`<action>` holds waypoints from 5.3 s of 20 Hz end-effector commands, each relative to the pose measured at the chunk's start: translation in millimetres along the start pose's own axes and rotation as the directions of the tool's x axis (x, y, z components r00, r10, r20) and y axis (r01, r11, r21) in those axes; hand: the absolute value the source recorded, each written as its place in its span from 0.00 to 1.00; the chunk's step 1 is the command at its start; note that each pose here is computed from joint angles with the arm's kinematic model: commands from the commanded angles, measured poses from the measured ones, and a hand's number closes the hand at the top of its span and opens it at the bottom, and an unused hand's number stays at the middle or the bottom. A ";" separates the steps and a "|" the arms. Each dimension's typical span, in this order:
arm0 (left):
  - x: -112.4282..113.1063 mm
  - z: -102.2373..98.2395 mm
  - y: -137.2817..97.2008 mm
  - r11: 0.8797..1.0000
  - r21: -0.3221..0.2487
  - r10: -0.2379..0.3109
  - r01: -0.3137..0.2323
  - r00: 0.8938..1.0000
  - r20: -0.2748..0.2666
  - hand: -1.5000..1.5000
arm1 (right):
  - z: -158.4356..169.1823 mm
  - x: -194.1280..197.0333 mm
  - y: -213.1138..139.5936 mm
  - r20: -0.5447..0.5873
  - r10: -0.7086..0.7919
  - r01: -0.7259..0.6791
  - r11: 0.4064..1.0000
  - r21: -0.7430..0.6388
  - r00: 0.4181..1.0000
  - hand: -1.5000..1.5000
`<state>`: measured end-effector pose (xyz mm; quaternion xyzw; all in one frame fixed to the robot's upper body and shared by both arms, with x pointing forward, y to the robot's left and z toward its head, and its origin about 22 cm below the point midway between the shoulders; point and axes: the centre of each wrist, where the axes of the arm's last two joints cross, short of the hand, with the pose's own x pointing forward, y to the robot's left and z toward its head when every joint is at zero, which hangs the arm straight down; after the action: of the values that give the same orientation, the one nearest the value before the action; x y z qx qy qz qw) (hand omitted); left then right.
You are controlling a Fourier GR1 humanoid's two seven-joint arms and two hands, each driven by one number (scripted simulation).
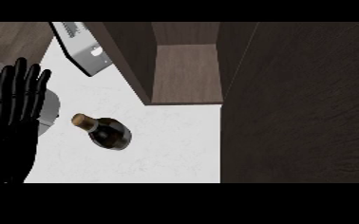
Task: Pick up the wine, place it into the cabinet and close the cabinet
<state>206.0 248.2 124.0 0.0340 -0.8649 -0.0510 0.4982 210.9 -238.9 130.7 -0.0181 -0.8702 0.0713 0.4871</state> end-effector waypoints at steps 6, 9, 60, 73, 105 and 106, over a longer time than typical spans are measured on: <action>3.6 -20.9 -64.1 0.721 -0.628 0.323 -0.292 0.944 -0.068 0.00 | 12.8 4.7 9.9 -0.007 -0.065 0.065 0.998 0.000 0.998 0.00; -21.0 0.6 -74.4 0.608 -0.622 0.348 -0.494 0.870 -0.350 0.00 | 24.2 9.7 35.2 -0.120 -0.215 0.239 0.938 0.252 0.969 0.00; 102.1 -19.3 35.4 0.728 -0.521 0.292 -0.446 0.889 -0.353 0.00 | 62.5 133.1 18.7 -0.164 -0.220 0.255 0.937 0.239 0.962 0.00; 56.6 -54.0 79.0 0.785 -0.479 0.214 -0.392 0.899 -0.383 0.00 | 75.0 147.3 21.6 -0.155 -0.241 0.275 0.926 0.257 0.958 0.00; -103.9 -28.6 72.7 0.812 -0.468 0.090 -0.350 0.866 -0.492 0.00 | 69.3 142.0 24.1 -0.152 -0.229 0.262 0.931 0.255 0.961 0.00; -119.3 -13.0 63.1 0.803 -0.473 0.090 -0.363 0.858 -0.505 0.00 | 65.9 140.2 23.9 -0.160 -0.232 0.268 0.926 0.265 0.959 0.00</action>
<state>277.6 327.8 59.4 -0.2128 -0.6698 -0.2245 0.6751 125.3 -194.7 181.8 0.1308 -0.7957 0.1361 0.5755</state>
